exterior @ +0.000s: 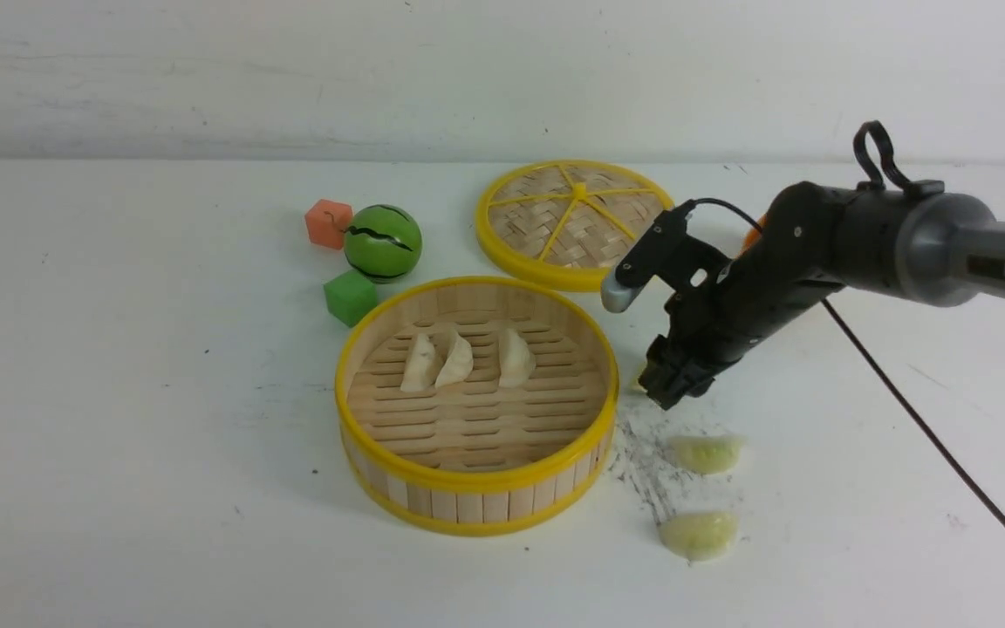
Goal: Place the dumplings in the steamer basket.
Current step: Use the right arm to grab a dumpling, then use the right arm to put the dumpling into the steamer
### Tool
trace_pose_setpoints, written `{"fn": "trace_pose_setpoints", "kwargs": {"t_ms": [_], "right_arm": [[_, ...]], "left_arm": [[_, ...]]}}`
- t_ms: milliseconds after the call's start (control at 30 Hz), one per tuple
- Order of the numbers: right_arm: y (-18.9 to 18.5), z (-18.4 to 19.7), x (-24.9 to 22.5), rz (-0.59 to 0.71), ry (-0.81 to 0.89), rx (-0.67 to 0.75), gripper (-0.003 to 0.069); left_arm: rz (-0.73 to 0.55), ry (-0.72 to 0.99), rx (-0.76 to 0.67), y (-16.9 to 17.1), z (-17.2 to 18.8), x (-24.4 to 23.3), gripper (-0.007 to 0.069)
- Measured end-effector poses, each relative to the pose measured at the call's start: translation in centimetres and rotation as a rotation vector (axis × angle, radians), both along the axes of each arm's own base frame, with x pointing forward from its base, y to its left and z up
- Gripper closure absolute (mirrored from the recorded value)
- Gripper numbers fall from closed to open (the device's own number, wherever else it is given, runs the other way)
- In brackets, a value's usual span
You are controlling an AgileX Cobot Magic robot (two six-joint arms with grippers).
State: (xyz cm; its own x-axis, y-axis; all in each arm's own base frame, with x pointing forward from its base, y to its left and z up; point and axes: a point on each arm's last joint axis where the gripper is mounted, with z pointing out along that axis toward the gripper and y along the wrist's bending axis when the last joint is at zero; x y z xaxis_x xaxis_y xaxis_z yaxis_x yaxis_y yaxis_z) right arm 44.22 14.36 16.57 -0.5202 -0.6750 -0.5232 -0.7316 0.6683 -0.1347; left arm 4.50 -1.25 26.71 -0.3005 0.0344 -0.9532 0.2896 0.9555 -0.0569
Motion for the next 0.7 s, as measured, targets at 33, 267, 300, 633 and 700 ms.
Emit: {"fn": "trace_pose_setpoints", "kwargs": {"t_ms": [33,267,300,633,700], "right_arm": [[0.0,0.0,0.0,-0.010,0.005,0.008,0.0427],[0.0,0.2,-0.1,-0.119,0.054,0.073,0.0440],[-0.2,0.4,-0.1,-0.145,0.065,0.086,0.0440],[-3.2,4.9,-1.1,-0.299,0.121,0.156,0.0449],[-3.4,6.6,-1.6,-0.325,0.112,0.181,0.0449]], "left_arm": [[0.001,-0.001,0.002,0.0,0.0,0.0,0.0629],[0.001,-0.001,0.004,0.0,0.0,0.0,0.0625],[0.001,-0.001,0.004,0.0,0.0,0.0,0.0624],[0.002,-0.002,0.006,0.0,0.0,0.0,0.0620],[0.002,-0.002,0.006,0.0,0.0,0.0,0.0619]]}}
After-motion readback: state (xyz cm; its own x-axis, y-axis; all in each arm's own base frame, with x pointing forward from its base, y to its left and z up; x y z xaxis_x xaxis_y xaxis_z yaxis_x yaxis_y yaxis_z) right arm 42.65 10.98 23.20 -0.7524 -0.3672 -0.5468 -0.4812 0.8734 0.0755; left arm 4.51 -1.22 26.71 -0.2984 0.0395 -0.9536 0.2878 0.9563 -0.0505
